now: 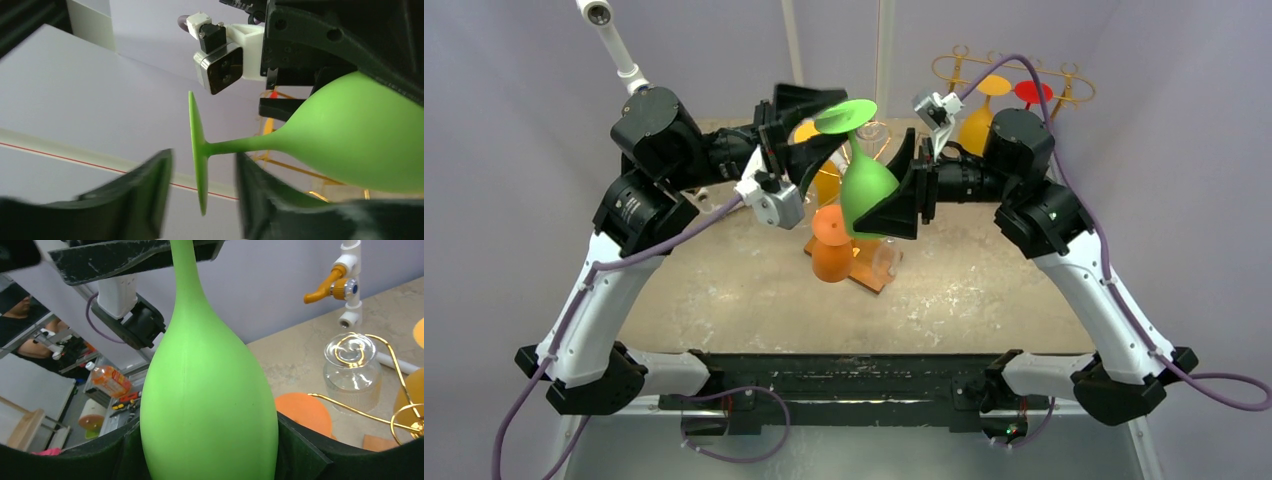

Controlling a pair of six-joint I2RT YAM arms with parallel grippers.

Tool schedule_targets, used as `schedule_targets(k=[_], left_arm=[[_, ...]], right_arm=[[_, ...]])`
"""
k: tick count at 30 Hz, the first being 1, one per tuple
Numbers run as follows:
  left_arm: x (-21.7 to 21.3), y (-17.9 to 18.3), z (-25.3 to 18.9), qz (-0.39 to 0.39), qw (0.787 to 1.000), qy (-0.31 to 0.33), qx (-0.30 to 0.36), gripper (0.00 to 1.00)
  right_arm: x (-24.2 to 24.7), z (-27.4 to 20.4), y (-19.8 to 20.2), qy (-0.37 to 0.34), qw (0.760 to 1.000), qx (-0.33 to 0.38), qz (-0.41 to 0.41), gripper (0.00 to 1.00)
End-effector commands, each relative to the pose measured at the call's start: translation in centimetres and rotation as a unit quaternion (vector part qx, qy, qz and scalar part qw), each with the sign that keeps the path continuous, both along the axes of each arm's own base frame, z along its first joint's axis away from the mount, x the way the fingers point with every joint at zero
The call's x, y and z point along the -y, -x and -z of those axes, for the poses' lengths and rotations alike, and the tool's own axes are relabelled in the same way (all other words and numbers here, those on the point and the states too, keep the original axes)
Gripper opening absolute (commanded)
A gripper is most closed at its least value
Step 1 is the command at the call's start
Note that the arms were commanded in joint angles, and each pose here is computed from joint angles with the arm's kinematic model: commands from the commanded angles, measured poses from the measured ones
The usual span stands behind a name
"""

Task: Place the wine glass upside down on the wine glass rack
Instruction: Turn the wine glass upside down at the wine rack.

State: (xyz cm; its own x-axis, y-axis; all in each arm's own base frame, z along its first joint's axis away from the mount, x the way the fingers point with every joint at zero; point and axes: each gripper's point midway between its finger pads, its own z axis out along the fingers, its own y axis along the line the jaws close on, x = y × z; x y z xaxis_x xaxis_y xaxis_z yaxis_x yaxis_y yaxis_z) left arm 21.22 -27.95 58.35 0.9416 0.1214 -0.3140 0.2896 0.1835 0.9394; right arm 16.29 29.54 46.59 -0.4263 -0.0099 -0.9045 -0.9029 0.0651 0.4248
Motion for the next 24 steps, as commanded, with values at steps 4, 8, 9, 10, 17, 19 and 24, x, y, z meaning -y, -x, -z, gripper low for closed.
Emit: schedule_targets(k=[4,8,9,10,17,19,24], left_arm=[[-1.4,1.5,-3.5,0.000,0.997,0.077,0.033,0.98],[-2.9,0.5,-3.4,-0.048,0.994,0.098,-0.009,1.00],[-3.4,0.3,-3.5,-0.062,0.992,0.108,-0.026,1.00],[-3.9,0.0,-3.5,-0.075,0.989,0.119,-0.049,1.00],[-7.1,-2.9,-1.3,-0.191,0.932,0.165,-0.261,1.00],[-8.0,-3.0,-0.4,-0.214,0.916,0.167,-0.296,1.00],[-9.1,-2.4,2.4,-0.243,0.890,0.150,-0.355,1.00]], right_arm=[[3.0,-3.8,-2.1,-0.014,0.987,0.094,0.131,0.24],[6.3,-3.9,-5.8,0.011,0.957,0.113,0.266,0.17],[7.5,-3.7,-6.8,0.019,0.946,0.113,0.303,0.17],[8.6,-3.3,-7.7,0.029,0.936,0.112,0.331,0.17],[15.2,2.4,-12.3,0.067,0.860,0.114,0.493,0.05],[15.8,4.5,-13.0,0.075,0.850,0.120,0.507,0.05],[17.4,8.6,-14.6,0.091,0.829,0.130,0.536,0.04]])
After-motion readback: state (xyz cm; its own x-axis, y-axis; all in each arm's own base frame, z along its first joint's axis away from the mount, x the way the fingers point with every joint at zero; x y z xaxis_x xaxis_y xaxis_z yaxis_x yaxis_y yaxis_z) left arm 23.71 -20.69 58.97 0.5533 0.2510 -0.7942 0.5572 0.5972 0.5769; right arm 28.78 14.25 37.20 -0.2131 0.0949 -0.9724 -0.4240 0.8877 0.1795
